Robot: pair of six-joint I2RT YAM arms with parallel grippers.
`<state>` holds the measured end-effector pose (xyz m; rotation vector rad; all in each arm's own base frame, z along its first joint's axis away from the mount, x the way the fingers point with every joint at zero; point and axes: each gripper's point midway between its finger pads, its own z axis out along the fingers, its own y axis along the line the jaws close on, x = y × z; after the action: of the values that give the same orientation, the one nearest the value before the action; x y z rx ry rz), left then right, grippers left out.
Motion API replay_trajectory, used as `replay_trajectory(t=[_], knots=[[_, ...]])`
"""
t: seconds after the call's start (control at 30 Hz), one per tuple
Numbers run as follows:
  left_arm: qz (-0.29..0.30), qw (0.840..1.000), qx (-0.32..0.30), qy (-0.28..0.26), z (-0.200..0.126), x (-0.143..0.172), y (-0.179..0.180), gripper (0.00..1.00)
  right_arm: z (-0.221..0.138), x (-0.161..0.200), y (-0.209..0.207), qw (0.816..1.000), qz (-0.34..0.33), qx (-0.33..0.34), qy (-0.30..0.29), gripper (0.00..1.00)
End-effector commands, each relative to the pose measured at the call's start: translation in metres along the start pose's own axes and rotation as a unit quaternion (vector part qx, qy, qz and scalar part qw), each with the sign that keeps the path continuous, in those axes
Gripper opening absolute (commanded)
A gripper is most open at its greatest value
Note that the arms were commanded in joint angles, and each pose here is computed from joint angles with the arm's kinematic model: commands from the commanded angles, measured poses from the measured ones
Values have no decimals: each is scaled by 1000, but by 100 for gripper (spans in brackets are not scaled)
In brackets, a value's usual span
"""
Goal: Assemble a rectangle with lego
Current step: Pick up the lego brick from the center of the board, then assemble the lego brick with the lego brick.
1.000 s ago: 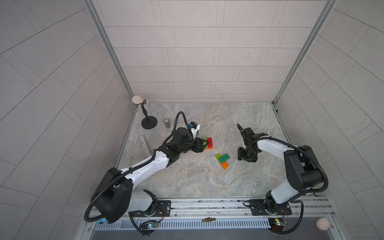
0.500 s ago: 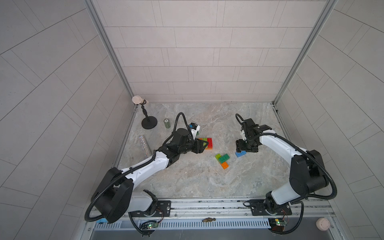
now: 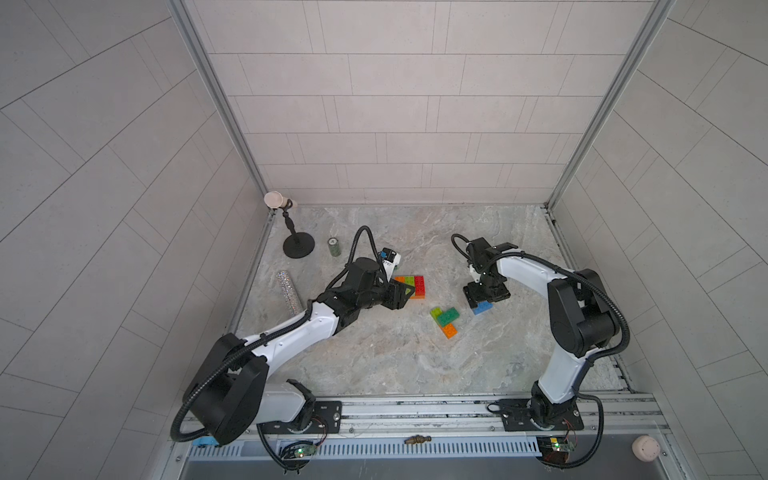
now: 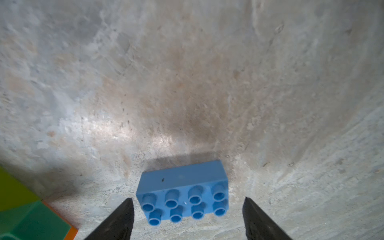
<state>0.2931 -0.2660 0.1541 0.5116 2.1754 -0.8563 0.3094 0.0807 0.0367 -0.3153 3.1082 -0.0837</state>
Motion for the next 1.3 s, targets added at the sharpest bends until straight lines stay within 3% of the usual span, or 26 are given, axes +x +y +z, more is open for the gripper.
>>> replay_trajectory(t=[0.0,0.27,0.57,0.73,0.87,0.93,1.13,1.27], knots=[[13,1000,-3,-6,0,-8,0,67,4,0,0,1000,-15,-4,12,80],[14,1000,-3,-3,1,-7,0,66,11,3,3,1000,-14,-13,18,73],[23,1000,-18,-2,-5,-7,3,66,-13,2,-1,1000,10,-7,-9,55],[77,991,-108,-5,-23,-12,27,66,-45,14,-4,998,33,-11,-43,48],[201,963,-178,1,-31,-7,23,69,-59,29,-2,997,44,-22,-62,42],[236,951,-199,-8,-30,-5,16,70,-64,37,-3,997,43,-19,-65,40],[222,953,-197,-61,-16,-7,0,74,-70,48,1,996,38,-24,-75,33],[223,954,-190,-63,-3,-5,-9,75,-70,48,8,996,22,-24,-78,30]])
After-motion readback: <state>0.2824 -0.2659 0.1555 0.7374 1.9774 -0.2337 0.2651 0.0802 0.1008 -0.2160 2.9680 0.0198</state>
